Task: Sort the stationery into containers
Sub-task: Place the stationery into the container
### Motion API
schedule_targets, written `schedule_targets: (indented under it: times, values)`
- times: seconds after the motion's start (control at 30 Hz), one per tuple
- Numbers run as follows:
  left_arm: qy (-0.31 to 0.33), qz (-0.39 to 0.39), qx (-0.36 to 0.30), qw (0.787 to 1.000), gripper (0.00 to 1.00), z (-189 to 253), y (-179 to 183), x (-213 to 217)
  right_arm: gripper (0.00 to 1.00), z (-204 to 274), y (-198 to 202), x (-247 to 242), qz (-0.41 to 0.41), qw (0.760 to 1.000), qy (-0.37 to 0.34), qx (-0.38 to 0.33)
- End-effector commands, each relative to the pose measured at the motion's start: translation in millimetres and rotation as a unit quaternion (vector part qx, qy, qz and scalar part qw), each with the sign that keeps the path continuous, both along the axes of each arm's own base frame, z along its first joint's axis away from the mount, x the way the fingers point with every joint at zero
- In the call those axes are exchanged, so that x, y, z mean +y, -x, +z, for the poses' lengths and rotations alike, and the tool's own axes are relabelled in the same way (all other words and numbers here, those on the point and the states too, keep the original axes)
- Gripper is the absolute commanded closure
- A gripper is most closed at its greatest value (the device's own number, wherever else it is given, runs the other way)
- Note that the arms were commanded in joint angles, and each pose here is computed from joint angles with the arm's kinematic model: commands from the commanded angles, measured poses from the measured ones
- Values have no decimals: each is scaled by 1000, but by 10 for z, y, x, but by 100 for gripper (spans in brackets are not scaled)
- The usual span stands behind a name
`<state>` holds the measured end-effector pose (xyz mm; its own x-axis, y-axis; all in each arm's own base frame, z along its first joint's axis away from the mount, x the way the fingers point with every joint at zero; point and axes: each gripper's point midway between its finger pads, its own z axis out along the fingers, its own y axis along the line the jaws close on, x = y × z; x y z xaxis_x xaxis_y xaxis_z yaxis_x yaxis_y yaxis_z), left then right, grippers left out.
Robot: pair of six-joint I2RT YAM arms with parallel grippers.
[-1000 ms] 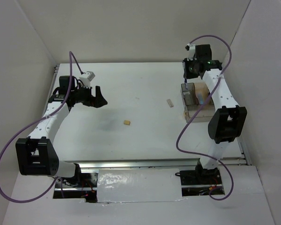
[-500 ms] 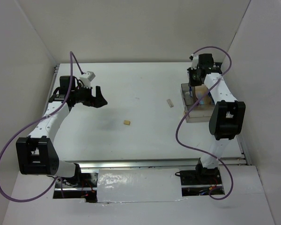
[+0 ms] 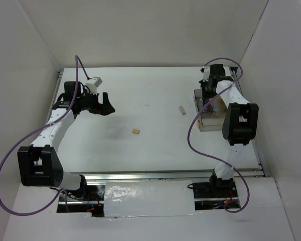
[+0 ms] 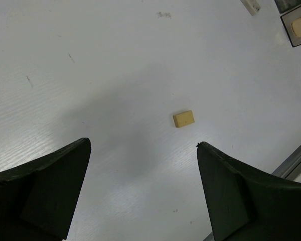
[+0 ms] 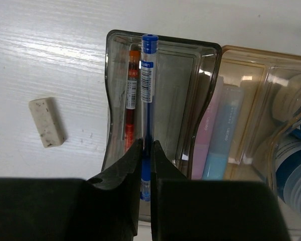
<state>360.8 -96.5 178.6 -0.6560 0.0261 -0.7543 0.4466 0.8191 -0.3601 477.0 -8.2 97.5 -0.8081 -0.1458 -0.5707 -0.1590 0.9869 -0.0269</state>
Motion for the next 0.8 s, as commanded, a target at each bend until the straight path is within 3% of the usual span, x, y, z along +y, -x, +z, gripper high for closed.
schedule_targets:
  times: [0.0,0.43,0.53,0.67,0.77]
  values:
    - [5,-5,-11,1000,1,47,-23,-28,100,0,-125,-89,-2,1000,15,-20]
    - [4,-6,-10,1000,1,27,-13,-23,100,-237,-105,-134,-2,999,32,24]
    - [4,-7,-8,1000,1,12,-5,-29,85,-267,-121,-133,-4,999,33,31]
    - [4,-7,-9,1000,1,17,-8,-28,59,-213,-142,-108,-5,999,30,27]
    - [5,-5,-11,1000,1,28,-18,-24,52,-64,-145,-25,2,1000,25,17]
